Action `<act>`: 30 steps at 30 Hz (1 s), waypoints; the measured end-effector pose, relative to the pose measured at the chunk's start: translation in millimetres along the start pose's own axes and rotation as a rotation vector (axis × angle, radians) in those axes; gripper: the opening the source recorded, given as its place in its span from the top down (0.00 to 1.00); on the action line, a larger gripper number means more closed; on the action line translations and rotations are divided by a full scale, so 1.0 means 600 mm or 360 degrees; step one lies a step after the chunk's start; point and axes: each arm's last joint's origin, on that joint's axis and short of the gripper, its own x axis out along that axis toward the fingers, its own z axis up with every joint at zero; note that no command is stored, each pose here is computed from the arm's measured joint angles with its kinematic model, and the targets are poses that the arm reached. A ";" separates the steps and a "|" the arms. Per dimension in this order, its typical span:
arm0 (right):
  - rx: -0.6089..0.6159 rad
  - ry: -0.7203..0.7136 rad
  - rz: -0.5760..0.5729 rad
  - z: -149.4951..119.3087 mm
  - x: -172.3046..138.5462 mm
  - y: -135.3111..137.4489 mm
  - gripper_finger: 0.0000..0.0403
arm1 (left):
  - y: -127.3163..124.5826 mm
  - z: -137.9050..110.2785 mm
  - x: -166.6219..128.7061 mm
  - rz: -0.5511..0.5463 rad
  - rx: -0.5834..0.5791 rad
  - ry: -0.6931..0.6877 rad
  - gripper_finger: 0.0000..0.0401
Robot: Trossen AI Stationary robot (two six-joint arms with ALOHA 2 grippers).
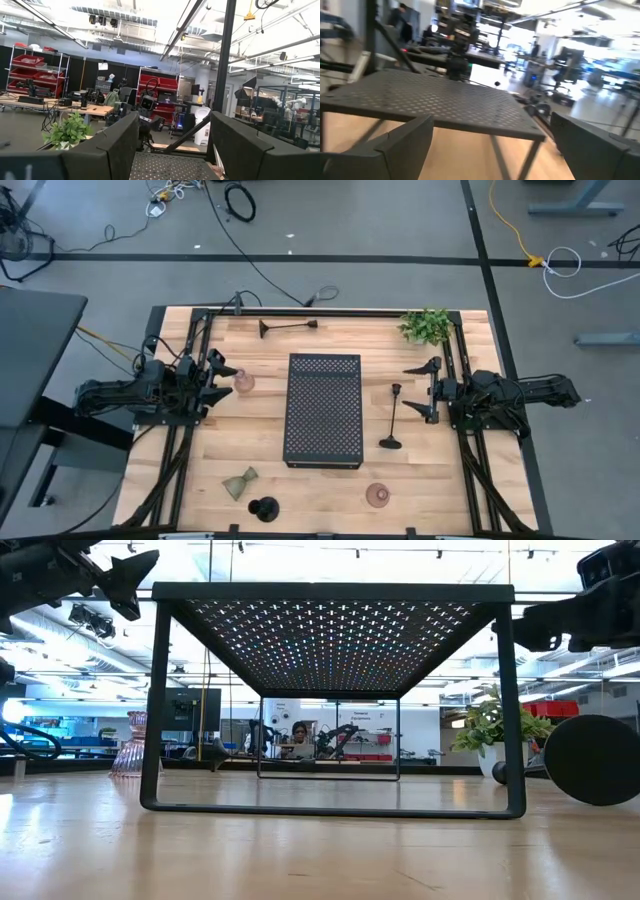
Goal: Pick & Place candle stick holders
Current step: Put the middle right black candle holder on the shelf
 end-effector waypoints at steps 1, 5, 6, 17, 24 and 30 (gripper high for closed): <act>0.0003 0.0003 -0.0026 0.000 0.000 -0.001 0.01 | 0.000 0.000 0.000 0.0001 0.0000 -0.0001 0.38; 0.0038 0.0017 -0.0083 0.000 0.000 -0.003 0.01 | 0.000 0.000 0.000 0.0001 0.0000 0.0000 0.38; 0.0040 0.0014 -0.0084 0.000 0.000 -0.003 0.01 | 0.000 0.000 0.000 0.0001 0.0000 0.0000 0.38; 0.0326 -0.0312 -0.0120 0.032 -0.004 -0.011 0.01 | 0.002 0.000 0.000 0.0052 0.0000 -0.0009 0.38; 0.0763 -0.0445 -0.0084 0.043 -0.006 -0.014 0.01 | 0.002 0.000 0.000 0.0054 0.0000 -0.0010 0.38; 0.0771 -0.0447 -0.0083 0.043 -0.006 -0.014 0.01 | 0.002 0.000 0.000 0.0054 -0.0001 -0.0009 0.38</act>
